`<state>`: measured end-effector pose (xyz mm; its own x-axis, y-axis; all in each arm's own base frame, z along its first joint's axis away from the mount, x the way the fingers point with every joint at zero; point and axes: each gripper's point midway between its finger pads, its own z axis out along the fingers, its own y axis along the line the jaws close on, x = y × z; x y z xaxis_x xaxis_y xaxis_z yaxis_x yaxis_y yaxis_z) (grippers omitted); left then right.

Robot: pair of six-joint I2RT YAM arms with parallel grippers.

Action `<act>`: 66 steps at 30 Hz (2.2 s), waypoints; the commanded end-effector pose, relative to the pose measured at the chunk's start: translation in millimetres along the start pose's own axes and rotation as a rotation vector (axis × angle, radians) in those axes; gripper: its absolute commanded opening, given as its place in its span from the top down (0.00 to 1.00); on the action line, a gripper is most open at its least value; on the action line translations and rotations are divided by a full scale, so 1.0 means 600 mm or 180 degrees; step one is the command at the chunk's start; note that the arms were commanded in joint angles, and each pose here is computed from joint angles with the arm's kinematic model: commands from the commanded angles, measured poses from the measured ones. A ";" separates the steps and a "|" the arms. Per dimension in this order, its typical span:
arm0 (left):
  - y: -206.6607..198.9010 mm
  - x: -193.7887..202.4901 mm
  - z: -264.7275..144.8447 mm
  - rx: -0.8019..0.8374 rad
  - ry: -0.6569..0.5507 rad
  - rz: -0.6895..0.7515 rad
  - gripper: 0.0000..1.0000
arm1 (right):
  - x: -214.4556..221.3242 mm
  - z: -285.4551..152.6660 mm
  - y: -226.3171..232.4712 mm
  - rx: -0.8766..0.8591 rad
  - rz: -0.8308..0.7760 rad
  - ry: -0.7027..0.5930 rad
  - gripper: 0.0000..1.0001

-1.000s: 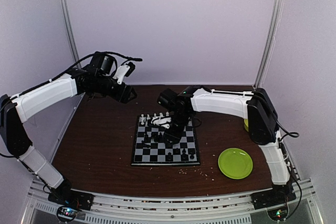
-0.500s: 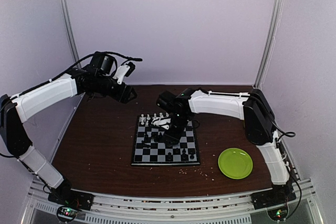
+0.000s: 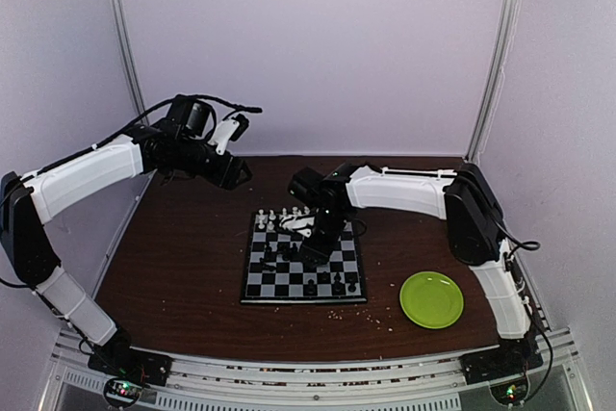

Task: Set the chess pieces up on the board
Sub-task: Move the bishop to the chessboard, then pick up the bishop from the chessboard.

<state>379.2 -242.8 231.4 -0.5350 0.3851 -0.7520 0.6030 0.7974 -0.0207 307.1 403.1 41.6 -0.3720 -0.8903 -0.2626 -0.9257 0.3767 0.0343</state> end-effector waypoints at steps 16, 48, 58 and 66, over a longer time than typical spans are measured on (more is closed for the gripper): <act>-0.001 -0.025 -0.001 0.0051 -0.0116 -0.0026 0.38 | 0.047 -0.024 -0.049 0.0202 0.0165 0.0069 0.51; -0.004 -0.017 0.012 0.0090 -0.0047 -0.0041 0.38 | 0.052 0.017 -0.064 0.0083 0.0453 0.0159 0.62; -0.003 -0.016 0.012 0.0083 -0.0034 -0.0034 0.38 | 0.064 0.019 -0.067 0.0125 0.0495 0.0225 0.65; -0.005 -0.017 0.011 0.0097 -0.0038 -0.0035 0.38 | 0.073 0.005 -0.073 0.0194 0.0510 0.0202 0.64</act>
<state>381.8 -247.5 223.1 -0.5482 0.3918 -0.7389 0.6114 0.7905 -0.0345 335.1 366.5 39.5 -0.4920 -0.8299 -0.2631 -0.8634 0.5039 0.0249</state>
